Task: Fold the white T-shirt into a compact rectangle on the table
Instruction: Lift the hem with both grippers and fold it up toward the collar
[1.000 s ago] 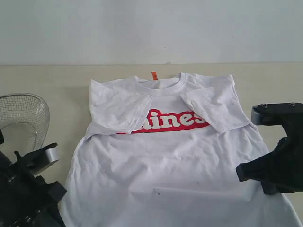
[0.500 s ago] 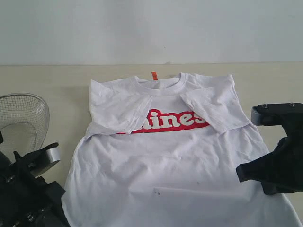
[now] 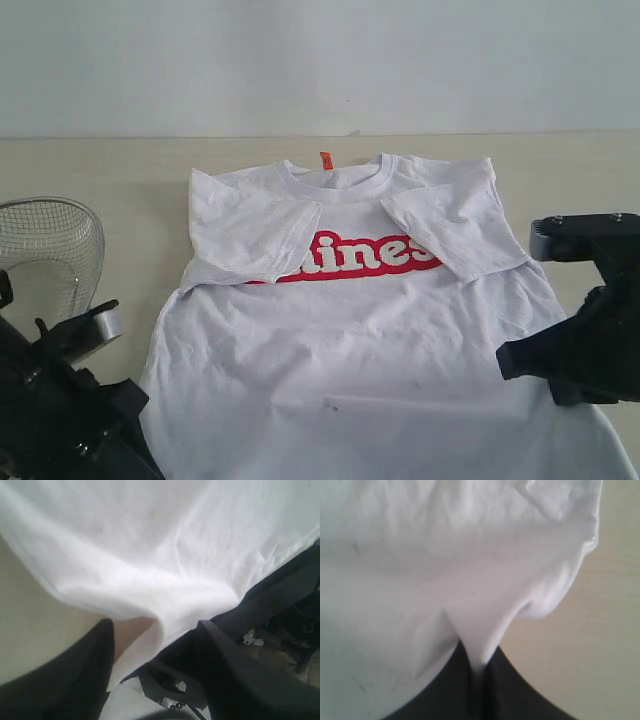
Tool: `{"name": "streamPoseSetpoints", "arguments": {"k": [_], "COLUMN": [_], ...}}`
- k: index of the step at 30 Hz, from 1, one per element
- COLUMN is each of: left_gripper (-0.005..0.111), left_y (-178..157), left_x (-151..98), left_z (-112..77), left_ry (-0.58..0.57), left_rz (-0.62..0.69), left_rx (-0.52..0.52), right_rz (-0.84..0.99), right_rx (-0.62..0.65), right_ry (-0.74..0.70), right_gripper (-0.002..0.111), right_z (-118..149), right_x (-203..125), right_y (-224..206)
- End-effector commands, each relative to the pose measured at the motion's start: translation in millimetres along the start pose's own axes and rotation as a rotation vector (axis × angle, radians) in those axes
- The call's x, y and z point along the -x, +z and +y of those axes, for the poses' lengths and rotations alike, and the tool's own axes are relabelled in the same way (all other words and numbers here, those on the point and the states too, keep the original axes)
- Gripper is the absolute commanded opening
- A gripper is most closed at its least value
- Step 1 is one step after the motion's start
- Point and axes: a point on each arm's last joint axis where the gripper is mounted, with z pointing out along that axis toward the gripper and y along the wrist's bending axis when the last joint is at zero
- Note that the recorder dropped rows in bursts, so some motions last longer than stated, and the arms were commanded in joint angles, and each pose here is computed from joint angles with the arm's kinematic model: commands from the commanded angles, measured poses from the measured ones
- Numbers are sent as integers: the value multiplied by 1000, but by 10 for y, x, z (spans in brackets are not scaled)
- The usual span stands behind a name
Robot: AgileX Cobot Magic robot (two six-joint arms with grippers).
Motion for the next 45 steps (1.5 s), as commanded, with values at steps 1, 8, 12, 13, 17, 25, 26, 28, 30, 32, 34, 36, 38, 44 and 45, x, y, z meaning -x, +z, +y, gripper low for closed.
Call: {"name": "streamPoseSetpoints", "arguments": {"k": [1, 8, 12, 13, 17, 25, 26, 28, 30, 32, 34, 36, 38, 44, 45], "left_gripper": [48, 48, 48, 48, 48, 5, 5, 5, 5, 5, 5, 5, 5, 5, 5], "left_y": [72, 228, 431, 466, 573, 520, 512, 453, 374, 310, 255, 167, 49, -222, -267], "left_x": [33, 114, 138, 135, 184, 322, 346, 396, 435, 474, 503, 547, 602, 713, 738], "left_z": [43, 64, 51, 51, 44, -78, -105, -185, -263, -315, -366, -440, -501, -434, -410], "left_ry": [-48, -72, -73, -77, -80, 21, 25, 66, 105, 123, 146, 177, 197, 166, 160], "left_rz": [2, 10, 70, 84, 120, 78, 64, 29, -6, -43, -67, -101, -145, -245, -262], "left_rx": [-5, -85, -80, -81, -85, -167, -191, -235, -244, -236, -236, -239, -242, -252, -252], "right_rz": [-27, -26, -26, -26, -25, -30, -31, -50, -88, -103, -117, -135, -165, -255, -274], "right_rx": [3, 4, 4, 4, 9, 10, 10, 14, 25, 32, 36, 48, 66, 90, 94], "right_ry": [-21, -20, -20, -22, -19, -20, -17, -14, -13, -8, -9, 2, 14, 14, 13], "right_gripper": [0, 0, 0, 0, 0, 0, 0, 0, 0, 0, 0, 0, 0, 0, 0], "right_z": [5, 6, 6, 6, 10, 11, 11, 14, 19, 23, 28, 45, 71, 121, 131], "right_x": [26, 26, 26, 26, 25, 29, 30, 40, 52, 54, 71, 109, 174, 358, 394], "right_y": [-29, -29, -29, -29, -29, -29, -29, -44, -98, -124, -146, -181, -229, -375, -406]}}
